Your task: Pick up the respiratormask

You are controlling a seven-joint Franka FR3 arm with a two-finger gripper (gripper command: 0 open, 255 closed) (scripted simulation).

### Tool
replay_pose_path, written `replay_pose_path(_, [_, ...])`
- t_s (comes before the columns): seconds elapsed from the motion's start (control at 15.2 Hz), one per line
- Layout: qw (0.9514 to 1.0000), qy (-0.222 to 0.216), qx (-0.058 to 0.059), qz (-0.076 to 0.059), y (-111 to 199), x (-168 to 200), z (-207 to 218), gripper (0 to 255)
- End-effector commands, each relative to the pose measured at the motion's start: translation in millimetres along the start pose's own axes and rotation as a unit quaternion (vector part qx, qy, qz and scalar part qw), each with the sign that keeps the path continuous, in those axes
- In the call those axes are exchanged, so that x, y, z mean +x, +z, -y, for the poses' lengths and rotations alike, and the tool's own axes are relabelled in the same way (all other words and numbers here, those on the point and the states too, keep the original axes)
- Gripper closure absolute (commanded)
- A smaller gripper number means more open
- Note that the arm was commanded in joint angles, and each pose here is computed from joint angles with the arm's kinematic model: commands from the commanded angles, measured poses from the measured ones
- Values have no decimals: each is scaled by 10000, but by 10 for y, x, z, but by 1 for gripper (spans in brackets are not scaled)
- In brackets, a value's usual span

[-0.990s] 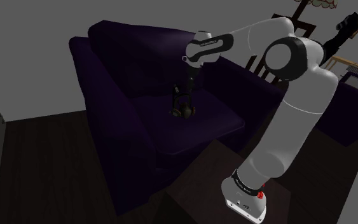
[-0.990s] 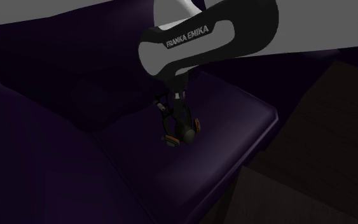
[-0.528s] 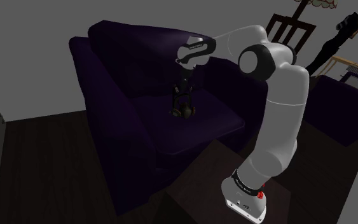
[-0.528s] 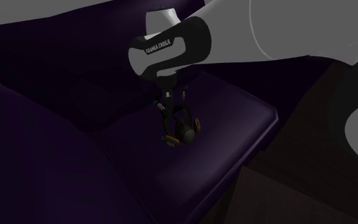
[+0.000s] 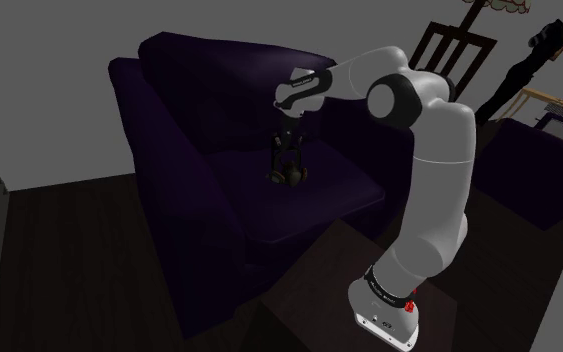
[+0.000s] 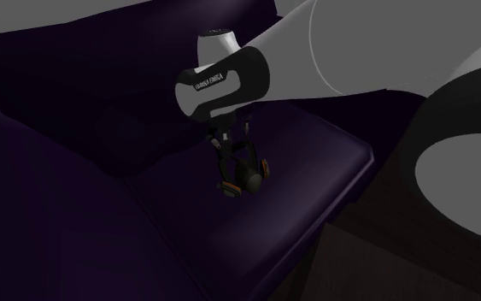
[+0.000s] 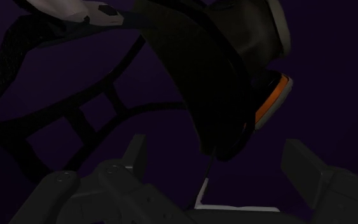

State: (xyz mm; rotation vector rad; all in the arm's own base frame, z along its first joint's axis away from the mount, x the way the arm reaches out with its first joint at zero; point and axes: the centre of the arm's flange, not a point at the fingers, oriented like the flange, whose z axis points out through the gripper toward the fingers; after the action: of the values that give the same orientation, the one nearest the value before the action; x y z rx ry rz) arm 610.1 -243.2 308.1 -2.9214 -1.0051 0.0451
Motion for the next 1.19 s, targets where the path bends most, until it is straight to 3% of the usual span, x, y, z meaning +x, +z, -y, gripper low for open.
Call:
replay_pose_path(0.0, [10000,0,-3,-1,18,5,-2,255])
replay_pose_path(0.59, [10000,0,-3,-2,18,2,0,255])
replay_pose_path(1.12, [10000,0,-3,-2,-404,-3,25,255])
